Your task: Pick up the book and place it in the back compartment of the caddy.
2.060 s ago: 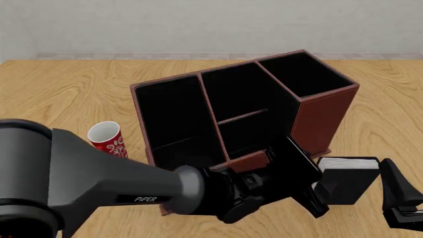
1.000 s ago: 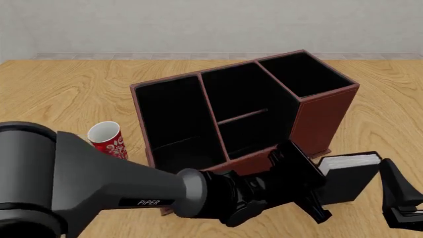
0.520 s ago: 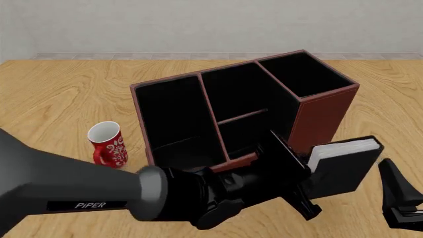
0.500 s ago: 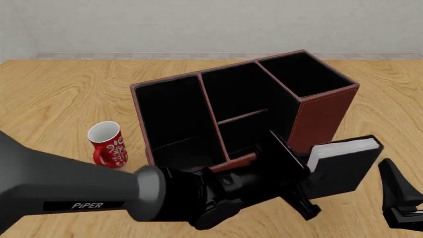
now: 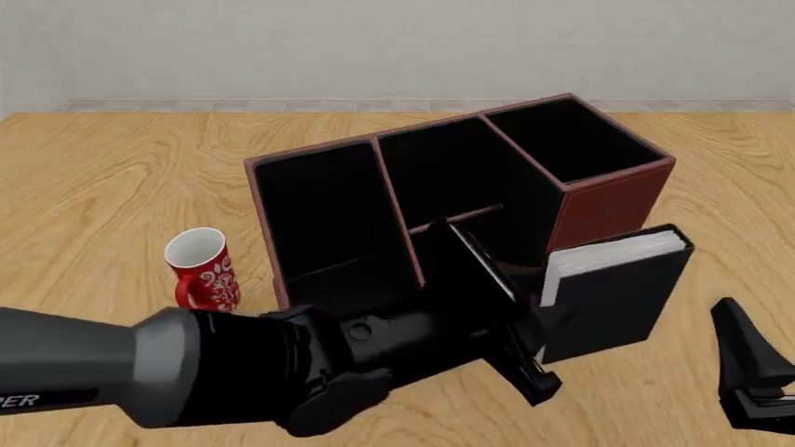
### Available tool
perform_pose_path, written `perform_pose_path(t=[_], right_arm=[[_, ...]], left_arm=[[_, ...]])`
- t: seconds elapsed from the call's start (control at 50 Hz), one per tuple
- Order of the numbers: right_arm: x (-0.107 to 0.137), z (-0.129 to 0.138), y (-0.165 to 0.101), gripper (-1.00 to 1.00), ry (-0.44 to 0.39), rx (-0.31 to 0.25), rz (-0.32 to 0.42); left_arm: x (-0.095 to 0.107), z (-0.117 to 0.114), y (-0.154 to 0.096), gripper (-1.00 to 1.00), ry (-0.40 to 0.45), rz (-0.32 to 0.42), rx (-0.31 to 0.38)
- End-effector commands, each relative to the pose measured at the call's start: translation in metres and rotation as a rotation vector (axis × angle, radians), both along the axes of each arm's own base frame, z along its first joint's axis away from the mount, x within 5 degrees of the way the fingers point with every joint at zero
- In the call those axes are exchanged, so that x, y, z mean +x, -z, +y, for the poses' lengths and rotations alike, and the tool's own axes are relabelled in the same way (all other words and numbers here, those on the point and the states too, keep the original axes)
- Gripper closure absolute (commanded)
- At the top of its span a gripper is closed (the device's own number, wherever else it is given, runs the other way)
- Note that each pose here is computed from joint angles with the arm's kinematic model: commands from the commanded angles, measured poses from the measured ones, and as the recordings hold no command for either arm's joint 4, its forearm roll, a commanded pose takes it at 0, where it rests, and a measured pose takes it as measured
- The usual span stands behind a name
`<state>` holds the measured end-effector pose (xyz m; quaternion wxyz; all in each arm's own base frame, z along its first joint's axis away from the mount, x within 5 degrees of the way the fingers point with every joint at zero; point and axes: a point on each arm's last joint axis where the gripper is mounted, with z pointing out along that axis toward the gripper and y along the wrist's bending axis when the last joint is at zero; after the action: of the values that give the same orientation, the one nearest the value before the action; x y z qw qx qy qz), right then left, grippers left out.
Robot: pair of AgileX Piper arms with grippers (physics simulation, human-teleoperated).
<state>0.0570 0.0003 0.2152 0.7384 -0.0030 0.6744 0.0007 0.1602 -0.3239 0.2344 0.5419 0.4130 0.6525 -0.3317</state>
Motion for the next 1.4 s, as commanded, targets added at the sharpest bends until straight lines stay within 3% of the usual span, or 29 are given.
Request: perform_pose_path(t=[0.02, 0.58, 0.8, 1.1, 1.4], right_arm=[[0.0, 0.0, 0.0, -1.0, 0.0, 0.0, 0.0], [0.0, 0.0, 0.0, -1.0, 0.0, 0.0, 0.0], [0.0, 0.0, 0.0, -1.0, 0.0, 0.0, 0.0], [0.0, 0.0, 0.0, -1.0, 0.0, 0.0, 0.0], [0.0, 0.0, 0.0, -1.0, 0.0, 0.0, 0.0]], left_arm=[[0.001, 0.025, -0.017, 1.0, -0.036, -0.033, -0.03], [0.001, 0.083, -0.046, 1.0, -0.124, -0.077, -0.047], [0.018, 0.099, -0.062, 1.0, -0.201, -0.116, -0.04], [0.027, 0.096, -0.065, 1.0, -0.218, -0.126, -0.033], [0.043, 0.088, -0.046, 1.0, -0.236, -0.113, 0.001]])
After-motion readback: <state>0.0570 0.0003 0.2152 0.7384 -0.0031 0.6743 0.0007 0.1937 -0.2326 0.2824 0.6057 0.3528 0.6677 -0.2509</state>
